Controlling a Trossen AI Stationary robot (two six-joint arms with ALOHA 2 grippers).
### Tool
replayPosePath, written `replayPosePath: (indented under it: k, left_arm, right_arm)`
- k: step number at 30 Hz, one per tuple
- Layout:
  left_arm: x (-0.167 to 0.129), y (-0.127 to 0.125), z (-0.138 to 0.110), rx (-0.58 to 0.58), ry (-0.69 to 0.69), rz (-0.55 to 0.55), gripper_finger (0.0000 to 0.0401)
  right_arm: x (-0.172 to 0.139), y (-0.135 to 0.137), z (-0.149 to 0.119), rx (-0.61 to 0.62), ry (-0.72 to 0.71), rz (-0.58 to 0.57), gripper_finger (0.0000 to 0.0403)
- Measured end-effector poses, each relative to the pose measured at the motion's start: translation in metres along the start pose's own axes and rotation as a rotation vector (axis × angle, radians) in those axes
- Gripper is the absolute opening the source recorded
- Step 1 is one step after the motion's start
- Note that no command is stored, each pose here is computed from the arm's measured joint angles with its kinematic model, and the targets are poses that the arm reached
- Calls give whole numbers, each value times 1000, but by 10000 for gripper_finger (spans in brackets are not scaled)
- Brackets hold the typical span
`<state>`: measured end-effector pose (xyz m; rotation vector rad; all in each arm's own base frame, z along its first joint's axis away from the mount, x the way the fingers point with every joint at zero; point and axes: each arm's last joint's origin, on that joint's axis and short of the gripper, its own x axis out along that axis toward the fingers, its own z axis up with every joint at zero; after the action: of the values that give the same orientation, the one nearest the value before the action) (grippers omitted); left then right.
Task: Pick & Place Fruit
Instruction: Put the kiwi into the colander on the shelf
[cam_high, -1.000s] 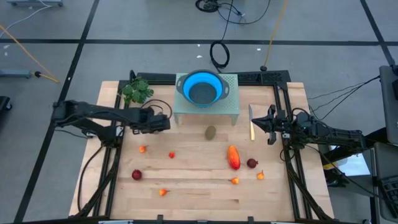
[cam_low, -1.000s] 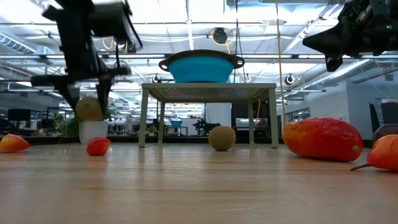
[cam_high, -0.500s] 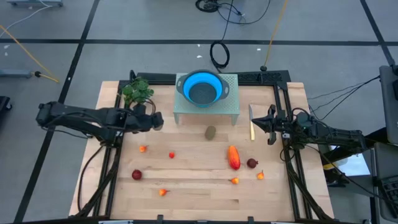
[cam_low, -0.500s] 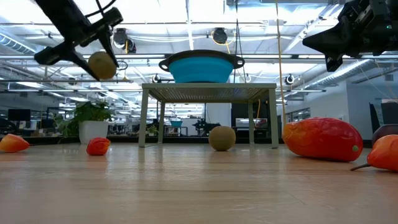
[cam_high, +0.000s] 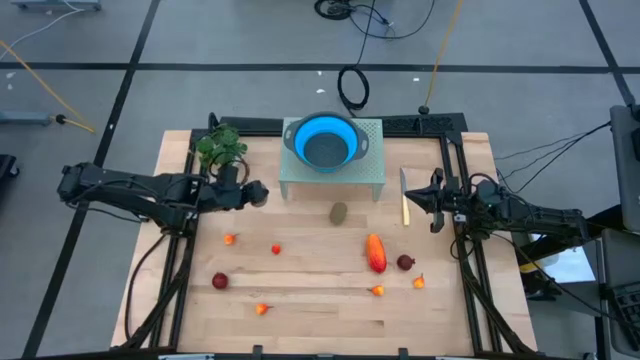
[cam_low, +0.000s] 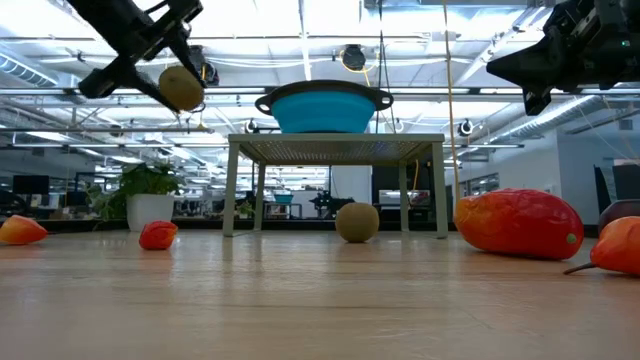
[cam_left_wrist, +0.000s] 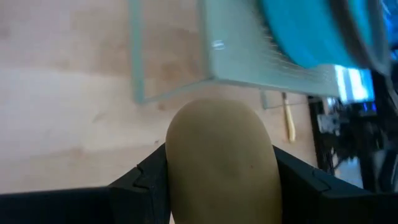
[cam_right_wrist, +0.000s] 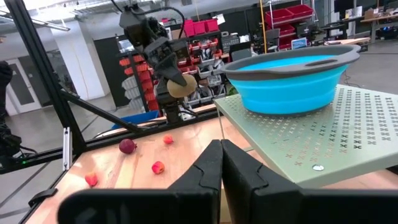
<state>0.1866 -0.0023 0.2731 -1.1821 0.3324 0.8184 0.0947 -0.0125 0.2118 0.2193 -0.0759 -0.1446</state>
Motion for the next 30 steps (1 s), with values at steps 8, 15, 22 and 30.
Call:
replayPosePath:
  k: [8,15,22,30]
  left_arm:
    - [-6,-32,5,451,-125,-292,195]
    - [-21,-57,7,803,-356,-500,195]
    - [-30,-66,12,1002,-544,-509,195]
    - [-33,-70,14,1208,-661,-478,196]
  right_arm:
    - [0,0,0,-3,0,0,0]
    - [0,0,0,-3,0,0,0]
    - [0,0,0,-4,0,0,0]
    - [0,0,0,-4,0,0,0]
